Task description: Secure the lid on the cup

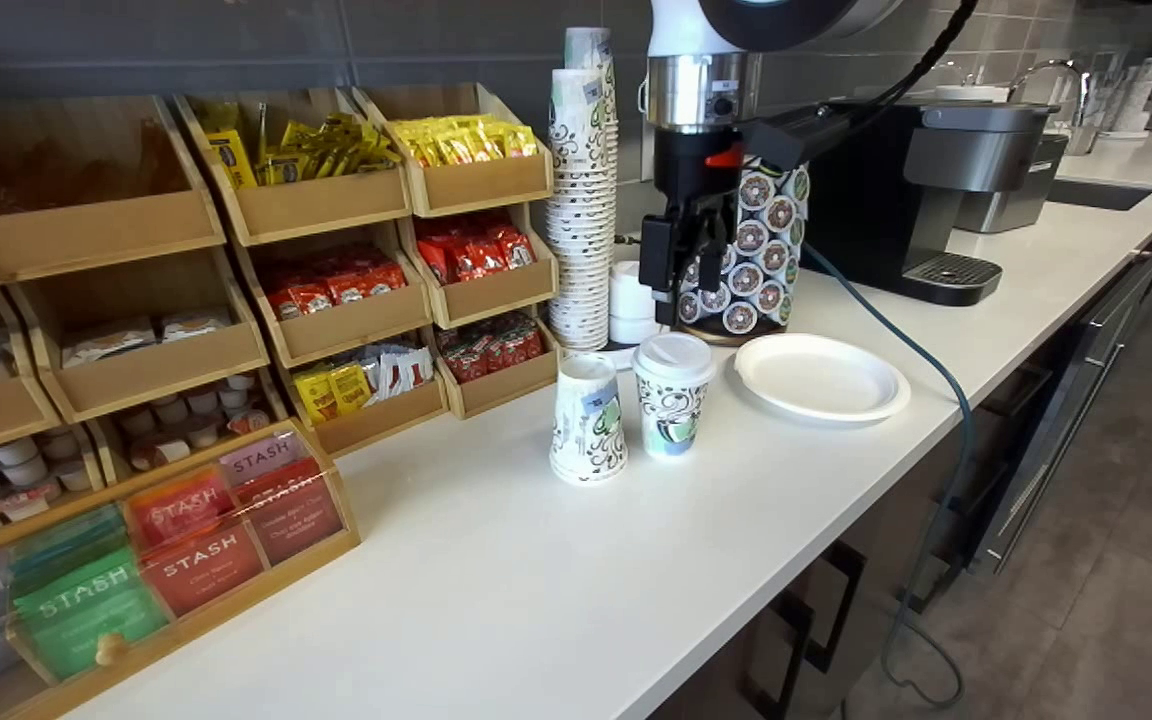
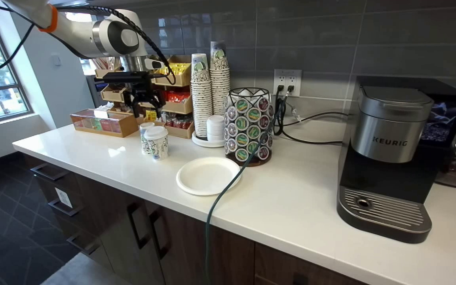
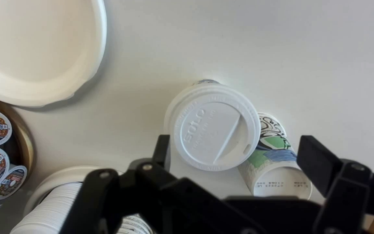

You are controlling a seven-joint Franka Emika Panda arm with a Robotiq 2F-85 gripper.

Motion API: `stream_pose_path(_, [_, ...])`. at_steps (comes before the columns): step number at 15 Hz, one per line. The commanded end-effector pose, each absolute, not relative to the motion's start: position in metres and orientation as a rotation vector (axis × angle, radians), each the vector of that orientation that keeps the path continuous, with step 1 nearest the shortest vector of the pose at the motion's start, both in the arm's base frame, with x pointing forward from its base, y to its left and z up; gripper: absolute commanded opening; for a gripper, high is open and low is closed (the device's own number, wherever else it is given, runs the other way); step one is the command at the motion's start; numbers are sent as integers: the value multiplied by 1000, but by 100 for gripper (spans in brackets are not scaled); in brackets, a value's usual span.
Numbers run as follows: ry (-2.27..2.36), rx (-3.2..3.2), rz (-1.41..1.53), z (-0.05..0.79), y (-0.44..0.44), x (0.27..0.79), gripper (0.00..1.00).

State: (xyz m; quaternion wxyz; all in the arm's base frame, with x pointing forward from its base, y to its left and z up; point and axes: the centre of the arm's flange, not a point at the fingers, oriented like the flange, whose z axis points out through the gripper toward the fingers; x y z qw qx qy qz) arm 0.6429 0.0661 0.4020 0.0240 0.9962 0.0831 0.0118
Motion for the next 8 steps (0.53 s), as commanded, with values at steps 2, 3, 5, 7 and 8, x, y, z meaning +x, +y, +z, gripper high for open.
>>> stream_pose_path(2, [293, 3098, 36, 400, 63, 649, 100])
stream_pose_path(3, [295, 3104, 54, 397, 61, 654, 100])
stream_pose_path(5, [333, 3112, 58, 393, 56, 659, 100])
stream_pose_path(7, [356, 3118, 59, 390, 52, 663, 100])
stream_pose_path(8, [367, 3123, 60, 388, 50, 665, 90])
